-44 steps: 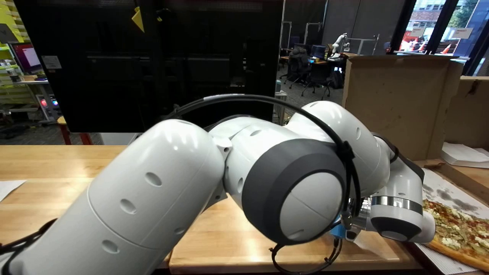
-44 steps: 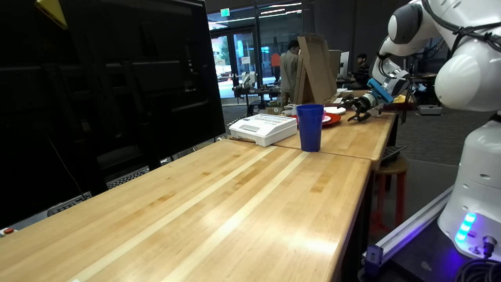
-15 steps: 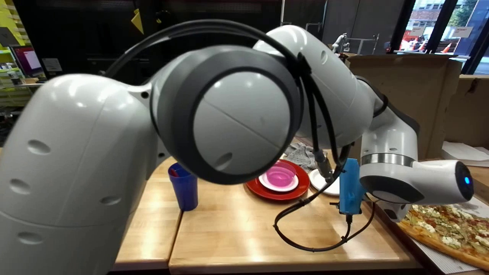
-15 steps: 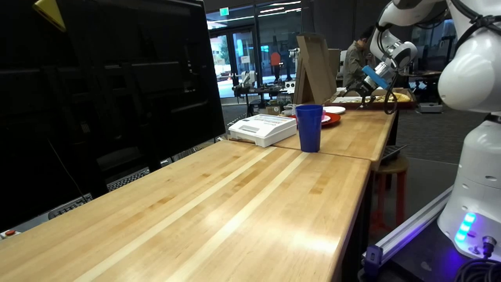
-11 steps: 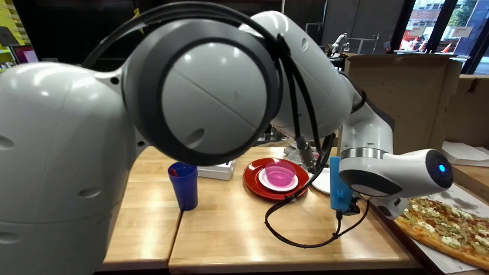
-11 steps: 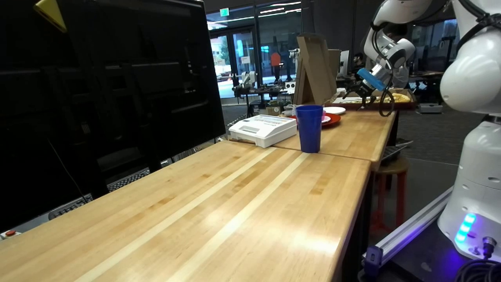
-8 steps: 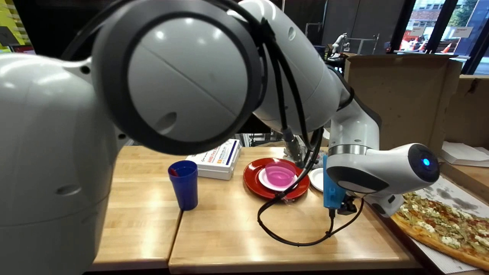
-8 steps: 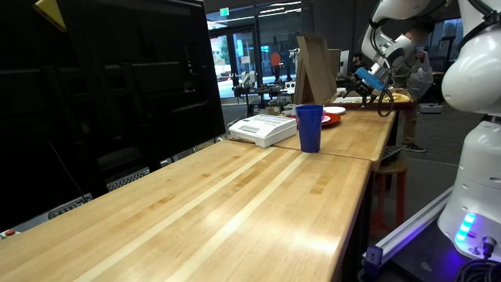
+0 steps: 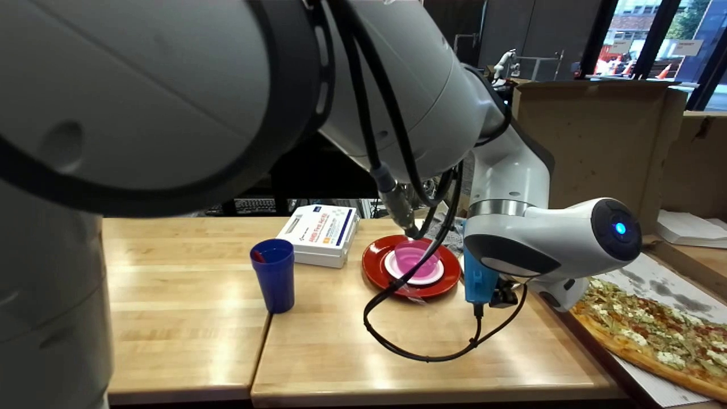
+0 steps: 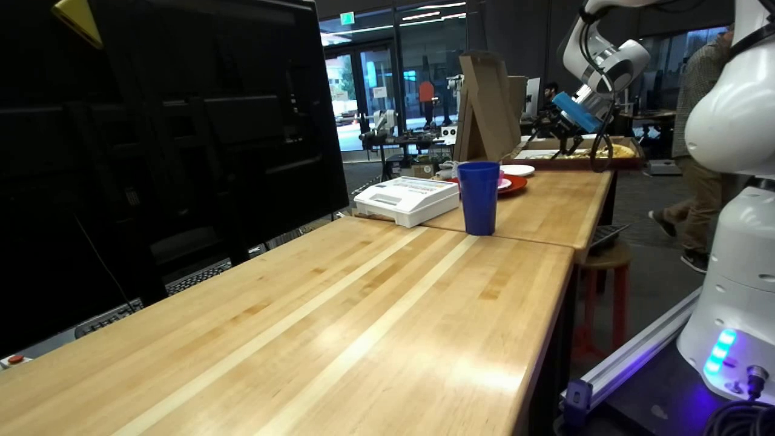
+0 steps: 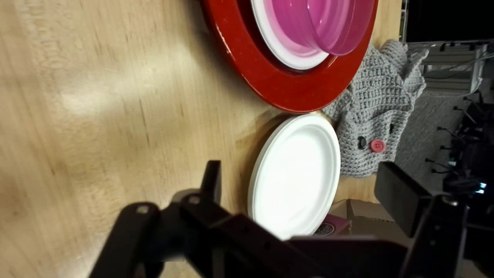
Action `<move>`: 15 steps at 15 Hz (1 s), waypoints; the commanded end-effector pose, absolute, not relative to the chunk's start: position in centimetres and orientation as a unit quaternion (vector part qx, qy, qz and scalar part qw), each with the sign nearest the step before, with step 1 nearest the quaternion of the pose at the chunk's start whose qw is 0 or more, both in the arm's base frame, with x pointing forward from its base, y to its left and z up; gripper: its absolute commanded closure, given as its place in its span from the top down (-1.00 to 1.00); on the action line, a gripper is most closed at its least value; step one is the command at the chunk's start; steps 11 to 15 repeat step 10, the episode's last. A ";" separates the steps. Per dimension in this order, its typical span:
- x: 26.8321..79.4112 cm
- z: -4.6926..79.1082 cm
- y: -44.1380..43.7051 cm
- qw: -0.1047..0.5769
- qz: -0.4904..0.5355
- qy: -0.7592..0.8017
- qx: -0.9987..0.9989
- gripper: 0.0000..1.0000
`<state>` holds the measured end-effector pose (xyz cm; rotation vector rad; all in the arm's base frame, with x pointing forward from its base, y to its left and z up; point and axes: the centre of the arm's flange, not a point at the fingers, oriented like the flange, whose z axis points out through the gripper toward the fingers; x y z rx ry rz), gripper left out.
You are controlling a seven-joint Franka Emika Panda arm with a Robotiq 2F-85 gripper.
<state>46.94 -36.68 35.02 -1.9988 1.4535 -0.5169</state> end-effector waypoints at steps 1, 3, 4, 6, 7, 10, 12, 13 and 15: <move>47.0 35.0 -36.7 0.303 -0.195 0.549 -0.754 1.00; 47.0 34.7 -36.7 0.302 -0.193 0.549 -0.755 1.00; 47.0 34.6 -36.8 0.302 -0.192 0.550 -0.755 1.00; 47.0 34.5 -36.8 0.302 -0.191 0.550 -0.755 1.00; 47.0 34.5 -36.8 0.302 -0.191 0.550 -0.755 1.00; 47.0 34.5 -36.8 0.301 -0.191 0.550 -0.755 1.00; 47.0 34.5 -36.8 0.301 -0.191 0.550 -0.755 1.00; 47.0 34.5 -36.8 0.301 -0.191 0.550 -0.755 1.00; 47.0 34.5 -36.8 0.301 -0.191 0.550 -0.755 1.00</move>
